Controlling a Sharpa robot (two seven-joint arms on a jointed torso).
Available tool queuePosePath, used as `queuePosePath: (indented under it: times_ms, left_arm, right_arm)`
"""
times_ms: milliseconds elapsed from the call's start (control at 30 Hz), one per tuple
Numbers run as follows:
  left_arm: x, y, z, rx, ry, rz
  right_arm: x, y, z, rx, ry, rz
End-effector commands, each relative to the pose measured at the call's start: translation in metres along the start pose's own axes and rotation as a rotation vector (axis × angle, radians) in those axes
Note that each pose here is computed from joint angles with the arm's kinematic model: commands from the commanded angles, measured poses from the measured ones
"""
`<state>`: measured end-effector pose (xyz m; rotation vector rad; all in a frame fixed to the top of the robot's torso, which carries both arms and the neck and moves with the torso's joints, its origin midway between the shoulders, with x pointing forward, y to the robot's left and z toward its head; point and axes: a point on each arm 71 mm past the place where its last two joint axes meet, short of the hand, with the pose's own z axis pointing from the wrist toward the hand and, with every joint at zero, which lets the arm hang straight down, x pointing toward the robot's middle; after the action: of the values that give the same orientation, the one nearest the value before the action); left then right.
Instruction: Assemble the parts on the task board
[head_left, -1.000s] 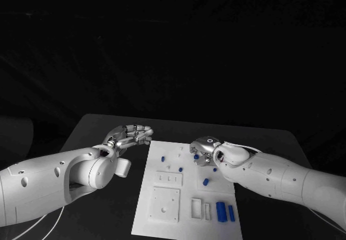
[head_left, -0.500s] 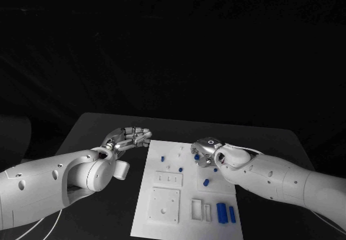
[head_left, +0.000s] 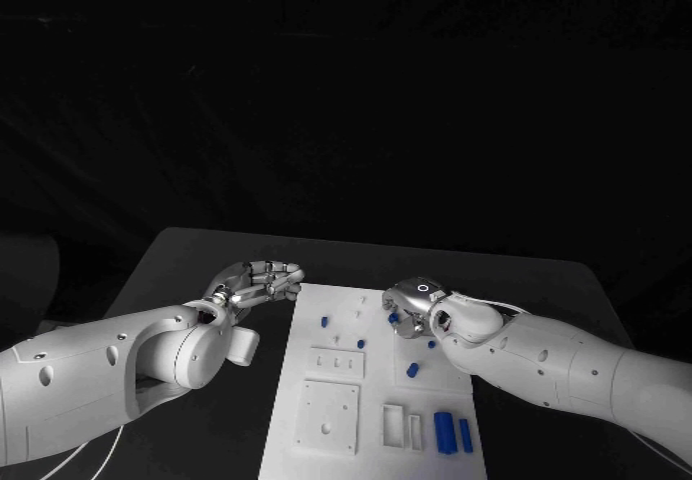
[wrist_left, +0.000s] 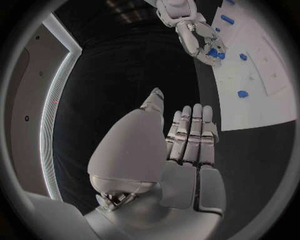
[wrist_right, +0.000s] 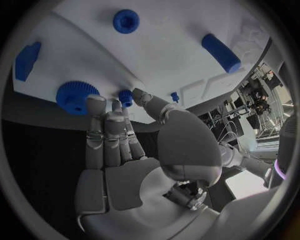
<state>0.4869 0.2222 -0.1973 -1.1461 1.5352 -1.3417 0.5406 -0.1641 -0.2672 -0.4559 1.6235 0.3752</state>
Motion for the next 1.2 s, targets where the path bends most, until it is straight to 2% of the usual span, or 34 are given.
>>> queuePosePath:
  times_ms: [33,667,1200]
  left_arm:
    - [0.0021,-0.0013,0.0003,0.007,0.02,-0.001]
    - [0.0016,-0.001,0.0004,0.003,0.018,-0.001]
    - [0.0015,-0.001,0.0004,0.003,0.019,-0.001]
  right_arm:
    - [0.0045,-0.002,-0.0022,0.01,0.013,-0.038]
    - [0.0043,-0.0003,-0.0032,0.009,0.016,-0.052]
    - [0.0014,0.0021,-0.0028,0.021,-0.019,-0.08]
